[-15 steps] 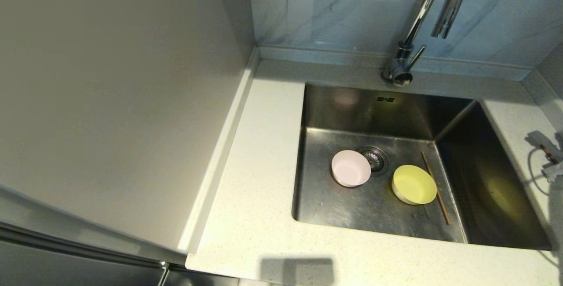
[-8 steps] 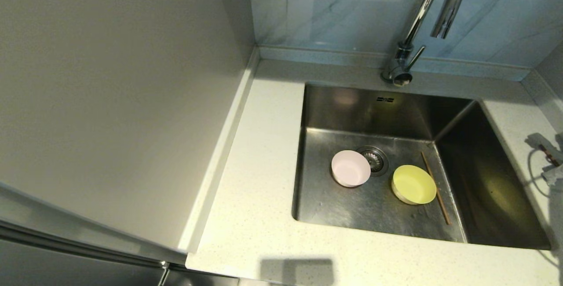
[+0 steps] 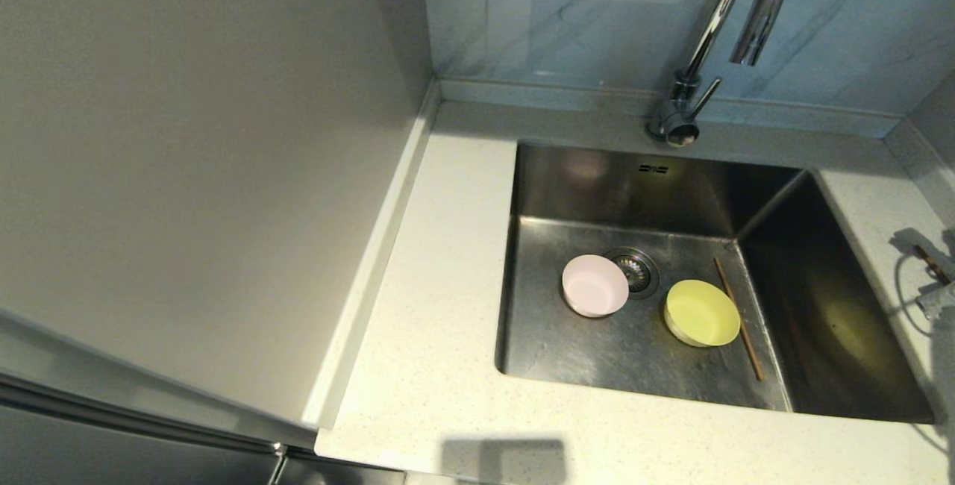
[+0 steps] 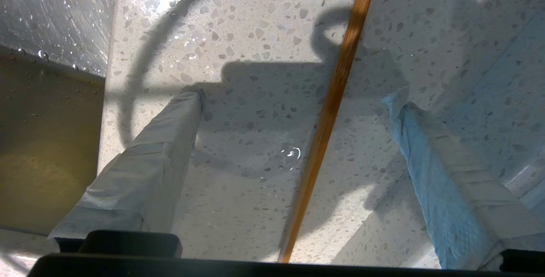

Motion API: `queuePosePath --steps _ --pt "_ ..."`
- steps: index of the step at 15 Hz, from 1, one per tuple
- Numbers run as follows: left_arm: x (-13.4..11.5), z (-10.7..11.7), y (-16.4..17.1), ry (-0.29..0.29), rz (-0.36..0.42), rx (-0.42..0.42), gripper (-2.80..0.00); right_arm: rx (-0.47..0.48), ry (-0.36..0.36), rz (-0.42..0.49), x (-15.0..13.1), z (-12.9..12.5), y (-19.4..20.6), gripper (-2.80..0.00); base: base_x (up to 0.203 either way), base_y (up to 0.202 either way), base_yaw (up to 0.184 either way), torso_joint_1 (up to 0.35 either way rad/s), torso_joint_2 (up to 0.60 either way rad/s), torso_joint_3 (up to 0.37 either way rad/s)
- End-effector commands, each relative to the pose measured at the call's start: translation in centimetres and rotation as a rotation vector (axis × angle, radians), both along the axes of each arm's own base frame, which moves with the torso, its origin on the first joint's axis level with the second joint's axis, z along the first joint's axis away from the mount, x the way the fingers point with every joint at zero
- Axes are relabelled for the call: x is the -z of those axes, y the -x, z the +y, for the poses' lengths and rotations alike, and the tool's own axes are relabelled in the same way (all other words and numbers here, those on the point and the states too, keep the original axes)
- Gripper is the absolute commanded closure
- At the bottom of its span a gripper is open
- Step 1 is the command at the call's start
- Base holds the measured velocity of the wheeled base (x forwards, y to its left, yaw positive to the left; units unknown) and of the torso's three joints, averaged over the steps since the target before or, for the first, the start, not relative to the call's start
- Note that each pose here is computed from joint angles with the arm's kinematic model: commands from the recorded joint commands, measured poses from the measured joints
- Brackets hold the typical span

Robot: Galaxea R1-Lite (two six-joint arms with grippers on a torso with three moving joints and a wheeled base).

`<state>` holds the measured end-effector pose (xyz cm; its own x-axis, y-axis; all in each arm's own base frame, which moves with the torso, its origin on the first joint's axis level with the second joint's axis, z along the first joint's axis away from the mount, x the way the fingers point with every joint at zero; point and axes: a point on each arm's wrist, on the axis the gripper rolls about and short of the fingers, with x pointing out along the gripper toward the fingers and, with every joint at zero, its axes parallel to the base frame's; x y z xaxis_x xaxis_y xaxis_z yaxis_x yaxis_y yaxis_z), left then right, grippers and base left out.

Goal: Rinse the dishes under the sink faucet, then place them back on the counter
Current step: Turn on the faucet

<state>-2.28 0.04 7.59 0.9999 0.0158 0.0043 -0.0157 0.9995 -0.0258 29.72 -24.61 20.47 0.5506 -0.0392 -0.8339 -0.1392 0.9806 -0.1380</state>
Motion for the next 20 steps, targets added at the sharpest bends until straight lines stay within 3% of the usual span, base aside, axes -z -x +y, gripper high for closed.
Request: queuePosePath --steps 1,5,6,20 --pt "0.0 0.0 0.02 0.0 -0.003 -0.001 0.0 -0.005 -0.007 0.009 0.31 -0.06 -0.06 -2.8 0.0 0.0 0.0 0.0 0.0 0.0" --pt "0.0 0.0 0.02 0.0 -0.003 -0.001 0.0 -0.004 -0.018 0.022 0.93 -0.24 -0.23 -2.8 0.0 0.0 0.0 0.0 0.0 0.0" --pt "0.0 0.0 0.02 0.0 -0.003 -0.001 0.0 -0.003 -0.019 0.025 1.03 -0.3 -0.27 0.0 0.0 0.0 0.0 0.0 0.0 0.0" --pt "0.0 0.0 0.02 0.0 -0.003 -0.001 0.0 -0.003 -0.006 0.01 0.67 -0.41 -0.41 0.0 0.0 0.0 0.0 0.0 0.0 0.0"
